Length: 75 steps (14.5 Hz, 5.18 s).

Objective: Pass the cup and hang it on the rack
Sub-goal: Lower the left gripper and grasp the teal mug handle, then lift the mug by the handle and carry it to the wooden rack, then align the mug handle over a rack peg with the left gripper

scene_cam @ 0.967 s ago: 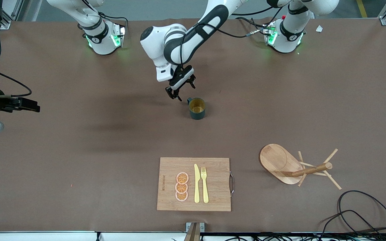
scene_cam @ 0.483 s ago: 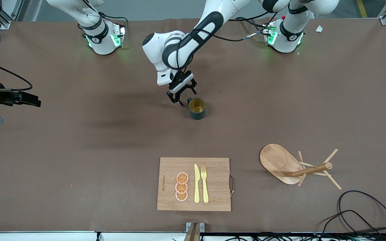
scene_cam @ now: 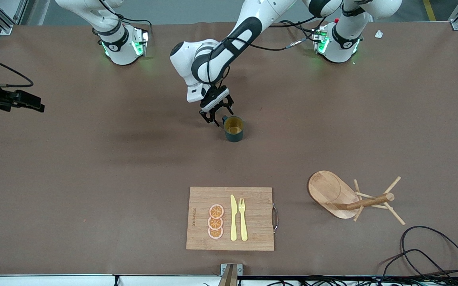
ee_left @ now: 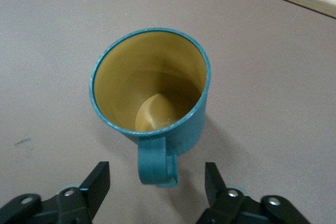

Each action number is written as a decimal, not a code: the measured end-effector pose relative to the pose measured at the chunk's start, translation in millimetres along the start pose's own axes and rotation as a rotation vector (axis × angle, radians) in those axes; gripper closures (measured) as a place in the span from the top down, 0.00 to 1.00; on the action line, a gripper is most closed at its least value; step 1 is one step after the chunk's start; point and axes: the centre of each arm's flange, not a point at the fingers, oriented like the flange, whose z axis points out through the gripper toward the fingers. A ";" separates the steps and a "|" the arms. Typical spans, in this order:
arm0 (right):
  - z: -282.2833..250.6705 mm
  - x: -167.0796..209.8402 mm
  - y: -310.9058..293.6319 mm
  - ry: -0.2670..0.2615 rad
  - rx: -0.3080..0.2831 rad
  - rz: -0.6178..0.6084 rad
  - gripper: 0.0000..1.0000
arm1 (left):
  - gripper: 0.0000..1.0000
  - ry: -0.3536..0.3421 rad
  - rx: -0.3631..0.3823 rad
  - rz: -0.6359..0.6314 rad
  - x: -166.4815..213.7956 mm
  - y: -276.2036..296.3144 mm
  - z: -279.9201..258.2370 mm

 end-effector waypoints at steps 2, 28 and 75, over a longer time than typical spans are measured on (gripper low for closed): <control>-7.9 -10.3 0.5 0.007 0.002 0.000 1.00 | 0.77 0.020 -0.013 -0.015 -3.5 0.9 5.6; -43.2 -56.0 12.6 0.044 0.012 -0.009 1.00 | 0.21 -0.183 -0.076 -0.144 161.1 22.5 -81.4; -46.4 -52.8 17.6 0.077 -0.001 -0.085 1.00 | 0.21 -1.456 -0.737 -0.526 690.1 -207.6 172.1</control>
